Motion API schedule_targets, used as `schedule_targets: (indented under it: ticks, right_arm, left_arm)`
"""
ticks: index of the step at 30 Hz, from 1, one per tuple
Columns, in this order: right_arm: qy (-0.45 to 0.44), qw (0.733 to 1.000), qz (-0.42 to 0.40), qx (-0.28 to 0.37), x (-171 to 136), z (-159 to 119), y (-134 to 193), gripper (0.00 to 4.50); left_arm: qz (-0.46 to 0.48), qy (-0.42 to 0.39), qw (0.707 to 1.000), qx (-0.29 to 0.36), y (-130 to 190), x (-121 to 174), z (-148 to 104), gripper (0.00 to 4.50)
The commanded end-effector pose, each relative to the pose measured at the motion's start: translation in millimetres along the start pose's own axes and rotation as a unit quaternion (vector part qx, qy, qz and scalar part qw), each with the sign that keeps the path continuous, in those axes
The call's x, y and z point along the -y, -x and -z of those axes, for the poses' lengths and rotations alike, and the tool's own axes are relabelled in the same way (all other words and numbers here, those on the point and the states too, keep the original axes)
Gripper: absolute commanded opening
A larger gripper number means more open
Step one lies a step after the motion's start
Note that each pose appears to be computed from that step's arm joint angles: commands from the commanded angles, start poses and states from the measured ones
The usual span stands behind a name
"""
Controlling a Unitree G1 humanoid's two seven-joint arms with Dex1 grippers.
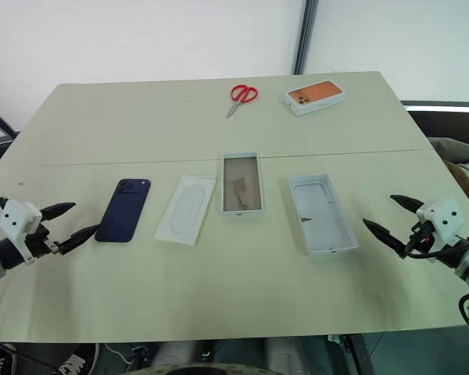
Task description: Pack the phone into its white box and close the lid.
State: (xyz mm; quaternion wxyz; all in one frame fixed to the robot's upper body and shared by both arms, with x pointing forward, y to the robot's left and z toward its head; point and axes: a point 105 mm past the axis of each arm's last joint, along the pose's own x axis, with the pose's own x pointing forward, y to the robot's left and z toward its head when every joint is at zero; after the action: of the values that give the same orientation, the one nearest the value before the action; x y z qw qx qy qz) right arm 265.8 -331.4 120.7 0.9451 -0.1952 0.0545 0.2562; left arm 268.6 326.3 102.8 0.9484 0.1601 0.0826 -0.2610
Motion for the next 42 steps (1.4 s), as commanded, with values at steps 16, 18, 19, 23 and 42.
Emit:
schedule_targets:
  ticks: [16, 18, 19, 23, 42]
  right_arm:
    - [0.057, 0.987, -0.11, 0.102, -62.1, -76.5, -57.0, 4.48]
    - [0.067, 0.984, -0.133, 0.1, -71.7, -78.7, -59.4, 4.48]
    - [0.069, 0.981, -0.151, 0.1, -78.3, -81.2, -59.5, 4.48]
    - [0.052, 0.973, -0.201, 0.102, -96.2, -86.4, -56.8, 4.48]
    - [0.066, 0.978, -0.178, 0.092, -91.5, -75.2, -60.3, 4.48]
  left_arm:
    - [0.013, 0.169, 0.985, 0.03, -99.3, 73.3, -70.0, 4.46]
    - [0.036, 0.156, 0.987, -0.007, -104.7, 88.6, -62.7, 4.46]
    - [0.049, 0.177, 0.983, -0.023, -107.1, 95.3, -59.1, 4.46]
    - [0.062, 0.226, 0.97, -0.063, -110.9, 105.4, -52.9, 4.46]
    - [0.094, 0.396, 0.909, -0.092, -132.3, 138.9, -46.1, 4.46]
